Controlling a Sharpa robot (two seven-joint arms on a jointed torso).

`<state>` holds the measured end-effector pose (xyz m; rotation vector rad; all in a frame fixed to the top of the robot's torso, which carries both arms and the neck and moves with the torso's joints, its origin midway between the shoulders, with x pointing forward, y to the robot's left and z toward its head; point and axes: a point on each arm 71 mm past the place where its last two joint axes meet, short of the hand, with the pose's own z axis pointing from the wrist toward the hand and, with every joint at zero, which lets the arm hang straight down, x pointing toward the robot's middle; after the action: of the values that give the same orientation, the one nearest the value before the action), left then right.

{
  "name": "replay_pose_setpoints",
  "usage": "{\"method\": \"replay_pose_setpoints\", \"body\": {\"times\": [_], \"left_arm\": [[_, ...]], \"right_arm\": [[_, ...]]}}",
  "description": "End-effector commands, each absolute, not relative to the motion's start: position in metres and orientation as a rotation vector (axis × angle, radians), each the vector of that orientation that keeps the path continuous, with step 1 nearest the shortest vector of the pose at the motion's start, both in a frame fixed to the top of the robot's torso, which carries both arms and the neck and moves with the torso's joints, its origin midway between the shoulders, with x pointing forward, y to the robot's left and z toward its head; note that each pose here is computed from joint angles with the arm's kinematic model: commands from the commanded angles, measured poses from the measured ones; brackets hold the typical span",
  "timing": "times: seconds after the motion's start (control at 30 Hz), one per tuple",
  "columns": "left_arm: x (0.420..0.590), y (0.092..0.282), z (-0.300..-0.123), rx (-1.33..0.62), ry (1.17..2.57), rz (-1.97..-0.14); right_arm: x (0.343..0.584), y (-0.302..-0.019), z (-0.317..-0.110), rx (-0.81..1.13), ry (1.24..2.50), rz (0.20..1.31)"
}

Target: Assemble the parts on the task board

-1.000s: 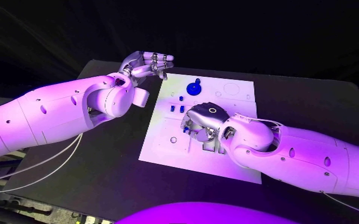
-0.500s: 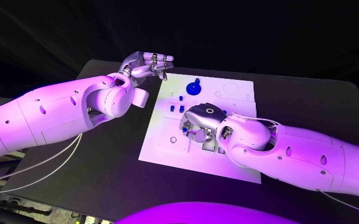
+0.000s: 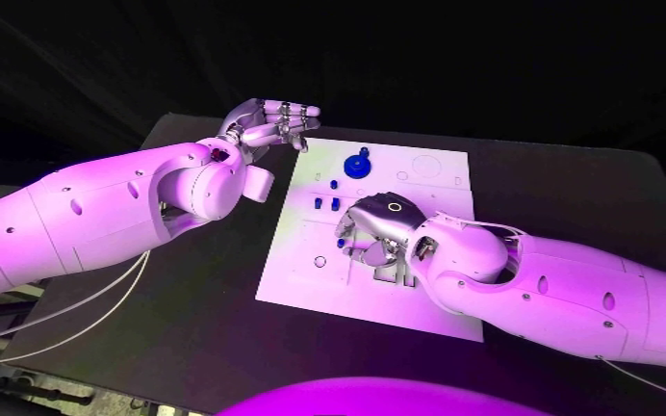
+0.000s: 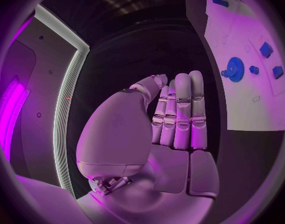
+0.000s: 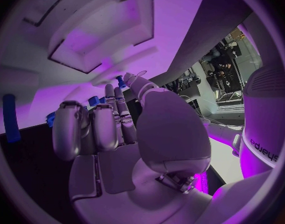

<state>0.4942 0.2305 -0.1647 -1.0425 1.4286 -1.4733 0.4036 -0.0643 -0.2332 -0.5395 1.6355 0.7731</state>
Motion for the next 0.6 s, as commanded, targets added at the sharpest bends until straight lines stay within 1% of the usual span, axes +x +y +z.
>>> {"method": "replay_pose_setpoints", "body": {"times": [0.03,0.13,0.3,0.5,0.6], "left_arm": [[0.494,0.229,-0.165,-1.041,1.443,-1.495],[0.494,0.229,-0.165,-1.041,1.445,-1.494],[0.494,0.229,-0.165,-1.04,1.448,-1.498],[0.493,0.228,-0.165,-1.034,1.452,-1.51],[0.493,0.227,-0.165,-1.033,1.451,-1.512]], "right_arm": [[0.401,-0.069,-0.224,-0.495,1.568,0.792],[0.399,-0.077,-0.217,-0.471,1.552,0.8],[0.402,-0.103,-0.201,-0.416,1.564,0.776],[0.422,-0.152,-0.182,-0.363,1.657,0.668],[0.429,-0.168,-0.178,-0.37,1.678,0.617]]}}
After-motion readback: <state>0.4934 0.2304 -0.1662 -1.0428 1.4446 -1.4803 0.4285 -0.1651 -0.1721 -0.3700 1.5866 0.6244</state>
